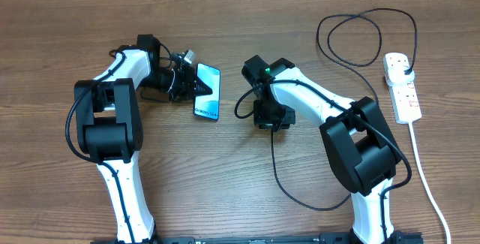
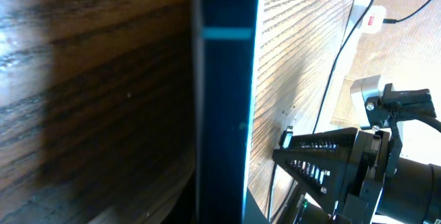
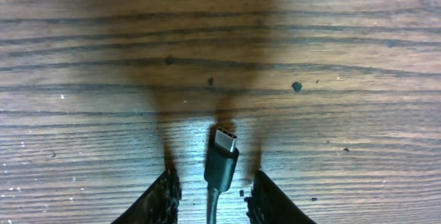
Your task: Plug charger to phone and switch on socket
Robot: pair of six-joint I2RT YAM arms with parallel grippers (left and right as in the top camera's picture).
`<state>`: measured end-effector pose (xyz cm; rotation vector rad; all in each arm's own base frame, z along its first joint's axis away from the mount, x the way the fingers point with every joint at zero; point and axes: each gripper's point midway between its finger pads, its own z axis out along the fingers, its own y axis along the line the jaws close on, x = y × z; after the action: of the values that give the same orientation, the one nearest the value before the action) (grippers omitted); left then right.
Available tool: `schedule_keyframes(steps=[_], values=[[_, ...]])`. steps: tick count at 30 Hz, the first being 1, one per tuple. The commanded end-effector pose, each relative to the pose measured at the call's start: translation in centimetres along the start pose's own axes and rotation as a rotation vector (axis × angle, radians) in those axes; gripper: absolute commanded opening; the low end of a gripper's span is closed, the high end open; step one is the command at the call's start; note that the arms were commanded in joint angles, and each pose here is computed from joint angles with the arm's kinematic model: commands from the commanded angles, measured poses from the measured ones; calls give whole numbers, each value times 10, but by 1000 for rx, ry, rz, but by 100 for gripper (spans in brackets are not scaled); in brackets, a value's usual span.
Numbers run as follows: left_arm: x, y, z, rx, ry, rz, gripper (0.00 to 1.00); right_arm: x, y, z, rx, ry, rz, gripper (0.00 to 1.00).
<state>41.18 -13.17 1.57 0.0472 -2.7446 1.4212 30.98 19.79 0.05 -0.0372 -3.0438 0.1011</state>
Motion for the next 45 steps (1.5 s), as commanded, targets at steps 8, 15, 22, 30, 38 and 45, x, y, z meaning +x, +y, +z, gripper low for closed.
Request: schedule_keyframes(steps=[8, 15, 22, 30, 38, 45], values=[[14, 28, 8, -124, 45, -63, 4, 9, -11, 23, 48, 44, 14, 17], [14, 28, 8, -124, 45, -63, 4, 4, -8, 23, 35, 26, 14, 11], [14, 28, 8, -124, 45, -63, 4, 4, -7, 23, 35, 23, 14, 12], [14, 29, 8, -127, 45, -63, 4, 2, -6, 23, 29, 15, 11, 4], [14, 29, 8, -127, 45, -63, 4, 2, -6, 23, 29, 17, 0, 4], [14, 28, 8, -127, 44, -62, 4, 2, -6, 23, 29, 17, 0, 4]])
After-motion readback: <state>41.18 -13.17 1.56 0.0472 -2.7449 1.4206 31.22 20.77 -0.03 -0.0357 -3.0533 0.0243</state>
